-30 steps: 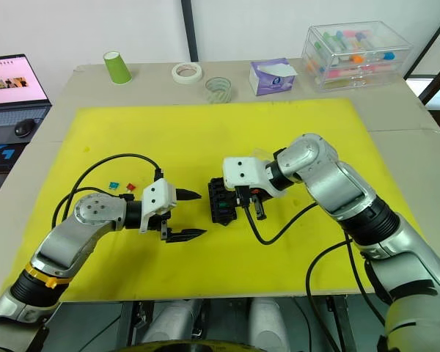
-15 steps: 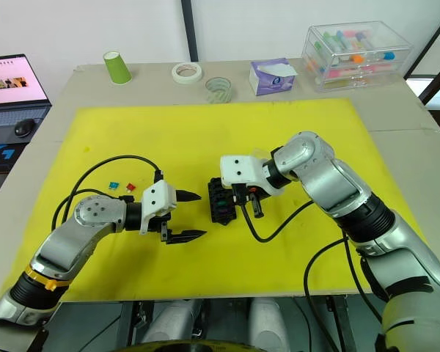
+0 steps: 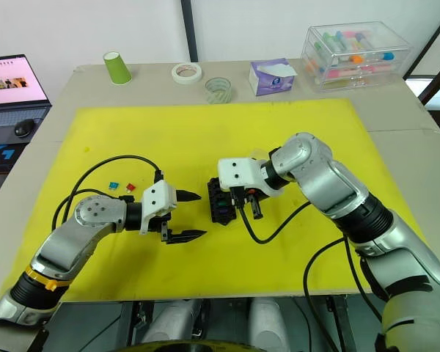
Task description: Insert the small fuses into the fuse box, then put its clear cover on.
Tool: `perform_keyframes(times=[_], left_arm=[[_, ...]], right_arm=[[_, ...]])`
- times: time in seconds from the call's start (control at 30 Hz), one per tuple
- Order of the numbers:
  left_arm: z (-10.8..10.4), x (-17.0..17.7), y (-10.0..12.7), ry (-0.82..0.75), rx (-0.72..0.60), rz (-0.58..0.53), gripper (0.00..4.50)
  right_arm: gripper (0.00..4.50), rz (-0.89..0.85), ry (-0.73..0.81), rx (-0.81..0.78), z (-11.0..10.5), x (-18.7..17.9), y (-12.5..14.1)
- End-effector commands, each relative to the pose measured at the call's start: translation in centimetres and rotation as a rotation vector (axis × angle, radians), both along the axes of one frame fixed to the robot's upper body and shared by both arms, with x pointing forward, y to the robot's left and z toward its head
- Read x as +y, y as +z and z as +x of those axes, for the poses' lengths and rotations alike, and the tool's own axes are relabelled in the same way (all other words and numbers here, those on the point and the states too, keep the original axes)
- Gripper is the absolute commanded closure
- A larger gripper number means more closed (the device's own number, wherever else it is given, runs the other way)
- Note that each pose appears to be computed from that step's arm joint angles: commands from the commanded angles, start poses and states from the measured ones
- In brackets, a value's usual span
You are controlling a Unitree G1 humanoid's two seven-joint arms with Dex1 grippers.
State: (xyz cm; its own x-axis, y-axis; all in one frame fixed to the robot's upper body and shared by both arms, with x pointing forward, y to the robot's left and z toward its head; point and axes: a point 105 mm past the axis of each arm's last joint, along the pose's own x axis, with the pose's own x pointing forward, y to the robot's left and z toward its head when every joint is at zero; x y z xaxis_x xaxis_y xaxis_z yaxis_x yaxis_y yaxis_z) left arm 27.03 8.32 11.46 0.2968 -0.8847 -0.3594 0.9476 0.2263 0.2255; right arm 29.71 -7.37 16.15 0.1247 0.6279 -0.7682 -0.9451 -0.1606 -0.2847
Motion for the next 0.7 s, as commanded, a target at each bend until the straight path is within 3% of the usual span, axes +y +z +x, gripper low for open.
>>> perform_keyframes(times=[0.03,0.7], left_arm=[[-0.24,-0.30,0.88,-0.020,-0.047,-0.008,0.03],[-0.23,-0.36,0.70,-0.025,-0.050,-0.004,0.03]], right_arm=[[4.50,-0.045,-0.016,-0.034,0.35,-0.02,-0.62],[4.50,-0.069,-0.031,-0.041,0.19,0.04,-0.72]])
